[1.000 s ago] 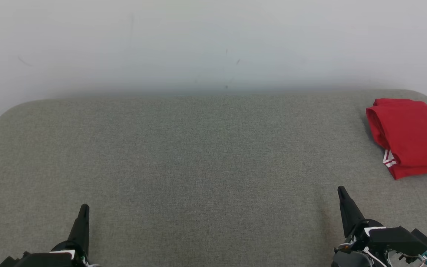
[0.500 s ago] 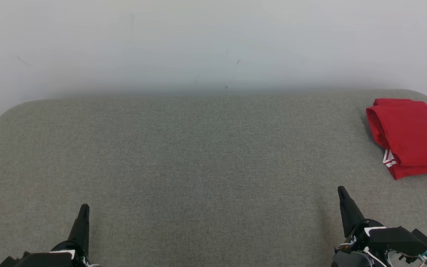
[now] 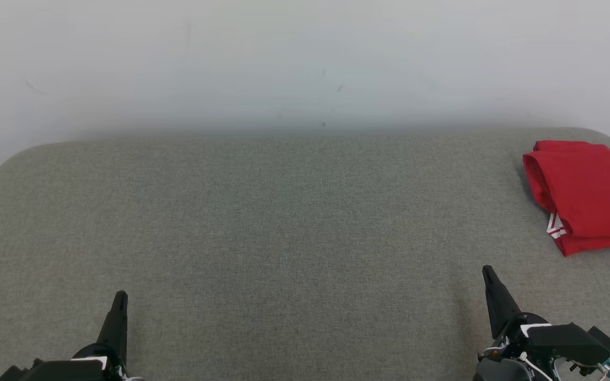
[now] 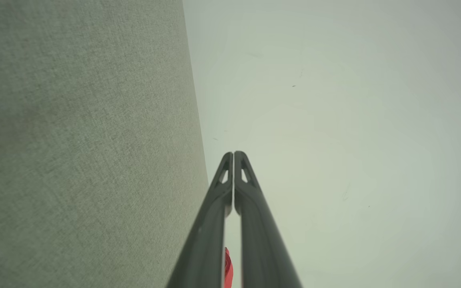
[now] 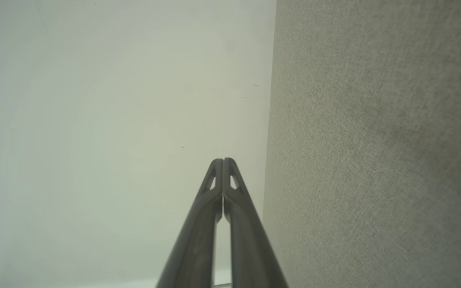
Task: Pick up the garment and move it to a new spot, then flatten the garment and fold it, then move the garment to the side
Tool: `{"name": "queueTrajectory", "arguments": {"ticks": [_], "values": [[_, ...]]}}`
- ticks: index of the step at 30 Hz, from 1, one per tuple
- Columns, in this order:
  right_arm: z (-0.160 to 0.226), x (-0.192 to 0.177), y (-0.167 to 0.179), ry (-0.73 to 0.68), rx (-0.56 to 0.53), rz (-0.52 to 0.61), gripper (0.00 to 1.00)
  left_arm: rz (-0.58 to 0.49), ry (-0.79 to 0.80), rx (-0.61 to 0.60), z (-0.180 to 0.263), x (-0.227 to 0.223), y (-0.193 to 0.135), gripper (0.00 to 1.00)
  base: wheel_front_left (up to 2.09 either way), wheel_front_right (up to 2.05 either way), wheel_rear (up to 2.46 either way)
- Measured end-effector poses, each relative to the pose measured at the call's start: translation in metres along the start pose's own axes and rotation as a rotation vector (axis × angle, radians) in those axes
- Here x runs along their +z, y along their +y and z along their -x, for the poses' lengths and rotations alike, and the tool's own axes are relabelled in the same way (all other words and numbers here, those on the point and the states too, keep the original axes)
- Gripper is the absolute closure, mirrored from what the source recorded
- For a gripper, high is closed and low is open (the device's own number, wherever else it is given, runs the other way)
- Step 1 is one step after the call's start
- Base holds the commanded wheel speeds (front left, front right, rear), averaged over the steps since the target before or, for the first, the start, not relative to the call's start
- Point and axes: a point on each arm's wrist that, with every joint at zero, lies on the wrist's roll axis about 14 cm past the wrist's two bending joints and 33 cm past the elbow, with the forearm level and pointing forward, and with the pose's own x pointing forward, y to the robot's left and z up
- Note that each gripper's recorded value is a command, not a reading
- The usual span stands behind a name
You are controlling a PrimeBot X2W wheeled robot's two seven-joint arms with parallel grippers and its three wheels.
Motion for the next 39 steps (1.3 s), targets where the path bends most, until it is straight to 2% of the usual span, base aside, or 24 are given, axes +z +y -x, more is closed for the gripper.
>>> {"name": "queueTrajectory", "arguments": {"ticks": [39], "values": [[-0.0001,0.0,0.0,0.0,0.0,0.0,1.0,0.0,0.0,-0.001,-0.0002,0.0,-0.0002,1.0,0.0,0.0,0.0]]}}
